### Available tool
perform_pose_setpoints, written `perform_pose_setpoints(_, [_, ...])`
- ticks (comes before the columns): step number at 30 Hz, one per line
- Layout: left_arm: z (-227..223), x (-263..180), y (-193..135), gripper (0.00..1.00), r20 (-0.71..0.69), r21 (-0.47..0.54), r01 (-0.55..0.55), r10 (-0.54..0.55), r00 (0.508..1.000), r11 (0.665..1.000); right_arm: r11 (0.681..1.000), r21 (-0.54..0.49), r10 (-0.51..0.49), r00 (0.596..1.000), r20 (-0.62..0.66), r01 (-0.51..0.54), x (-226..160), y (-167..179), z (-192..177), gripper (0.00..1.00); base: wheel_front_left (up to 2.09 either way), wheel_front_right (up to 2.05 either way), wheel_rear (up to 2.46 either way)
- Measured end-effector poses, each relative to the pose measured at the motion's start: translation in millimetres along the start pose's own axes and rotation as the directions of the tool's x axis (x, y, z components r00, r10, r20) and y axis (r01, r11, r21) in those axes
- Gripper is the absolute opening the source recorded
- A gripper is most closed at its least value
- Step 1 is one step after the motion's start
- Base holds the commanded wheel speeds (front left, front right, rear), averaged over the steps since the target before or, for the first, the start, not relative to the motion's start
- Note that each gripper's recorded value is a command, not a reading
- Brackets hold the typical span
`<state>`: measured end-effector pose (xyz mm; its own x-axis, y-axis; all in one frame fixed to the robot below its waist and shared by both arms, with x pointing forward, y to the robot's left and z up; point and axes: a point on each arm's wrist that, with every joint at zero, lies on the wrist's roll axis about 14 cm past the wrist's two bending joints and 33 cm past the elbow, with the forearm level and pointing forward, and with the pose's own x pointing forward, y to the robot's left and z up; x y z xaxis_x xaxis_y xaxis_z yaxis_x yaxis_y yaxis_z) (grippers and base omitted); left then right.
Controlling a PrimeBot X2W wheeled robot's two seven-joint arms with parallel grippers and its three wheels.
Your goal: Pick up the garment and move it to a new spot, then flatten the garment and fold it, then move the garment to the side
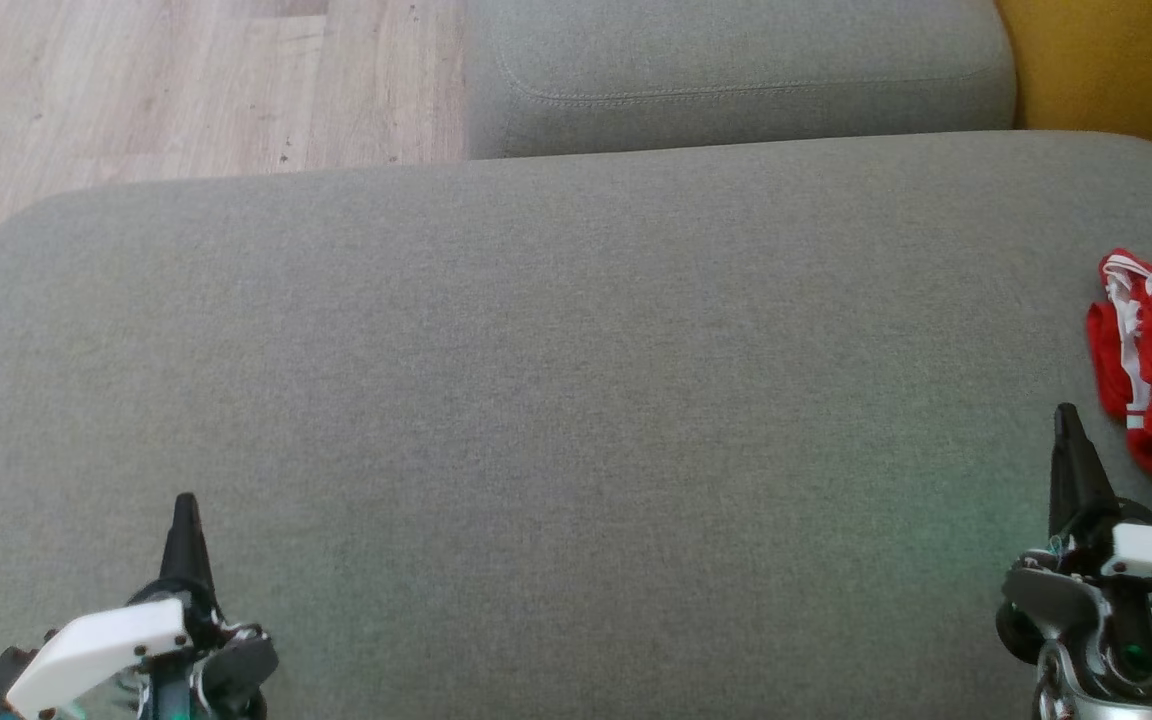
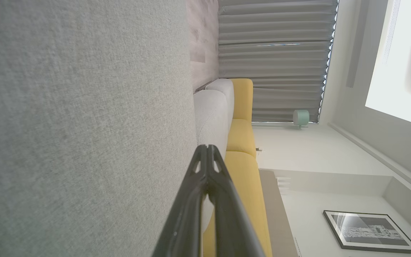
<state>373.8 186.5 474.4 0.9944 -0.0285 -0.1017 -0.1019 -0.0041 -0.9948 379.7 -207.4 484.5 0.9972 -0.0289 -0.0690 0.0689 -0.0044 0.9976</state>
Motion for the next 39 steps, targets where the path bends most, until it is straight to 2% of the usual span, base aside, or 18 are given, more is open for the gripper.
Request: perform_pose_setpoints(39, [0.1, 0.0, 0.0, 0.0, 0.0, 0.0, 0.0, 0.0, 1.0, 1.0, 1.0, 0.0, 0.0, 1.0, 0.0, 0.0, 0.0, 0.1, -0.1, 0.0, 0.0, 0.0, 0.0])
